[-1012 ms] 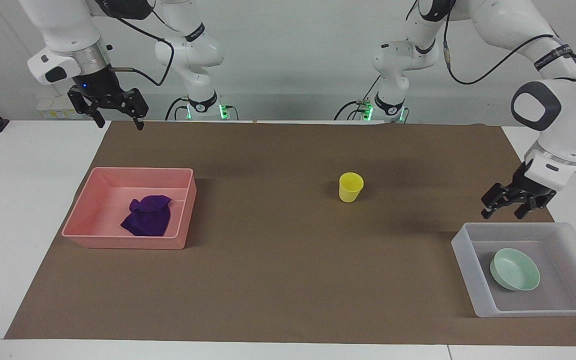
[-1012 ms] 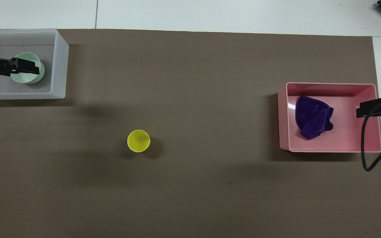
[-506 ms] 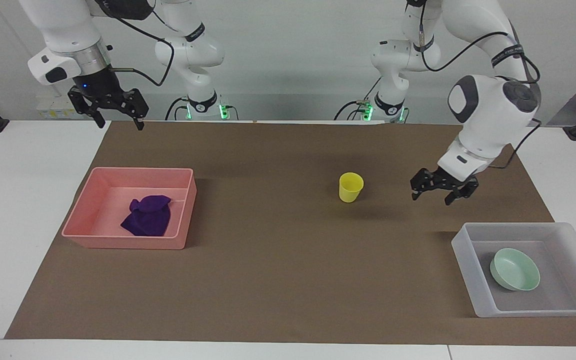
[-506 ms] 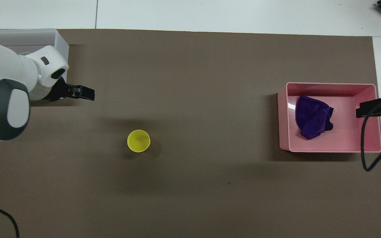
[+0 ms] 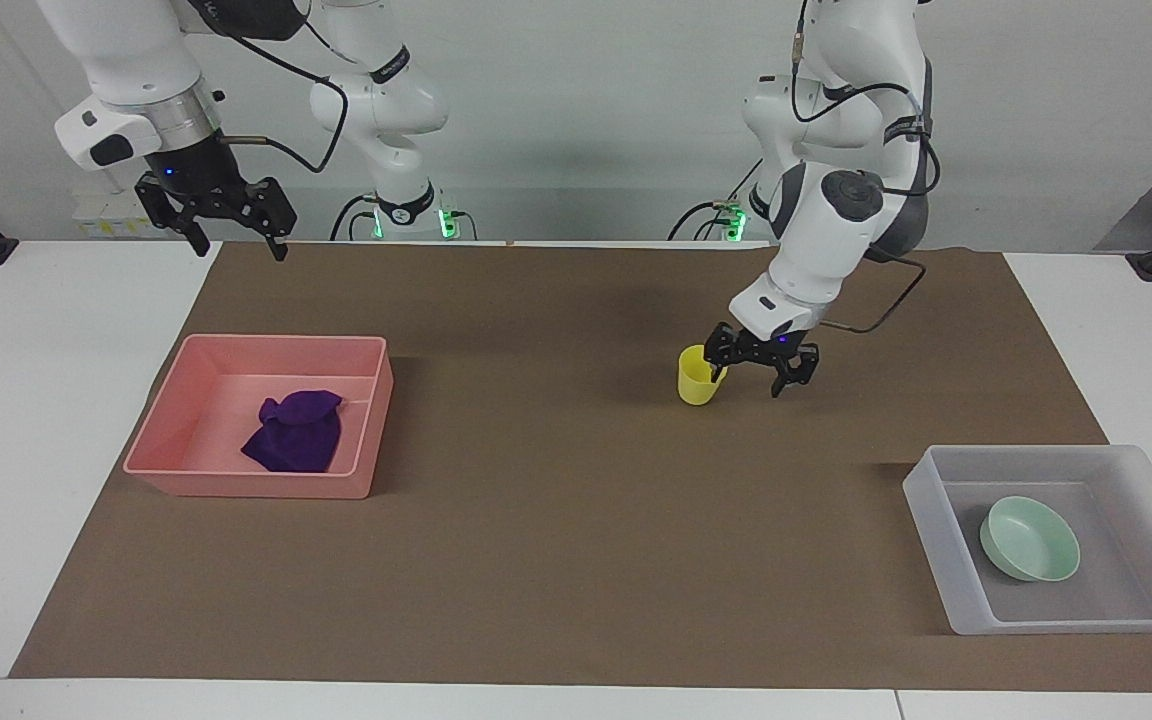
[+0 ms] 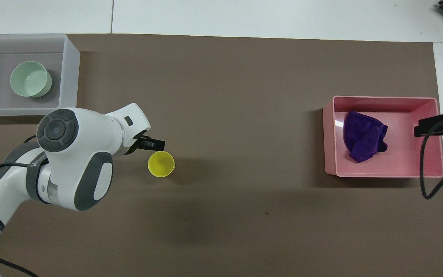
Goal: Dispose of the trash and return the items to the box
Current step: 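Grasp the yellow cup with the left gripper and lift it, then place the yellow cup into the green bowl in the clear box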
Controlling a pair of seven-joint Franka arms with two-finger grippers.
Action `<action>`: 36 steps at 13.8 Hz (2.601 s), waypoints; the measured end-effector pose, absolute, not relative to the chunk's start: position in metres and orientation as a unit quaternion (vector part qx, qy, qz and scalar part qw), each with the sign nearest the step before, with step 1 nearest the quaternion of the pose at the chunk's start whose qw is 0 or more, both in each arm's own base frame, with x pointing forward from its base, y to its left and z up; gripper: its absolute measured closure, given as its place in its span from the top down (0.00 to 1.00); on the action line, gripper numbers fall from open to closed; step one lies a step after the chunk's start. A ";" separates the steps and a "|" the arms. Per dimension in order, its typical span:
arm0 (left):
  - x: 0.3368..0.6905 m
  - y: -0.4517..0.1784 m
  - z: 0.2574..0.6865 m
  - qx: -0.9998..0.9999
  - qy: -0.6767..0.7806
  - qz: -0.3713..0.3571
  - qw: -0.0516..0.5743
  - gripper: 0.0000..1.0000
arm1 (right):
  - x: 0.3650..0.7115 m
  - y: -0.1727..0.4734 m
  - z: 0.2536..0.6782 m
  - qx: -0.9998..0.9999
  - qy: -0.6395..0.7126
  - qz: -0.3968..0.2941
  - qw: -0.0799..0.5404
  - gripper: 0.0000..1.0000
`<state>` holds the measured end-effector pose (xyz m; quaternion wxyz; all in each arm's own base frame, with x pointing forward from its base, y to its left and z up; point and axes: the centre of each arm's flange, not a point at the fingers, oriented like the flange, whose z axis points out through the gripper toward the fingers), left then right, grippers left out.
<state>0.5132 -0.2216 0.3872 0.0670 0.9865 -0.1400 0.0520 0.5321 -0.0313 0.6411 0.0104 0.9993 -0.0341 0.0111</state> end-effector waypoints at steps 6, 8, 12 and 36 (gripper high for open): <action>0.472 -0.228 0.350 0.985 -0.159 0.031 0.059 0.93 | 0.532 -0.030 0.641 0.999 -0.033 0.010 0.010 1.00; 0.468 -0.228 0.351 0.985 -0.160 0.031 0.059 0.66 | 0.532 -0.030 0.641 0.999 -0.033 0.010 0.010 1.00; 0.467 -0.226 0.352 0.985 -0.158 0.032 0.059 0.15 | 0.531 -0.029 0.640 0.999 -0.032 0.007 0.010 1.00; 0.653 0.116 0.501 0.992 0.012 0.126 -0.004 0.03 | 0.531 -0.029 0.637 0.999 -0.032 0.003 0.010 1.00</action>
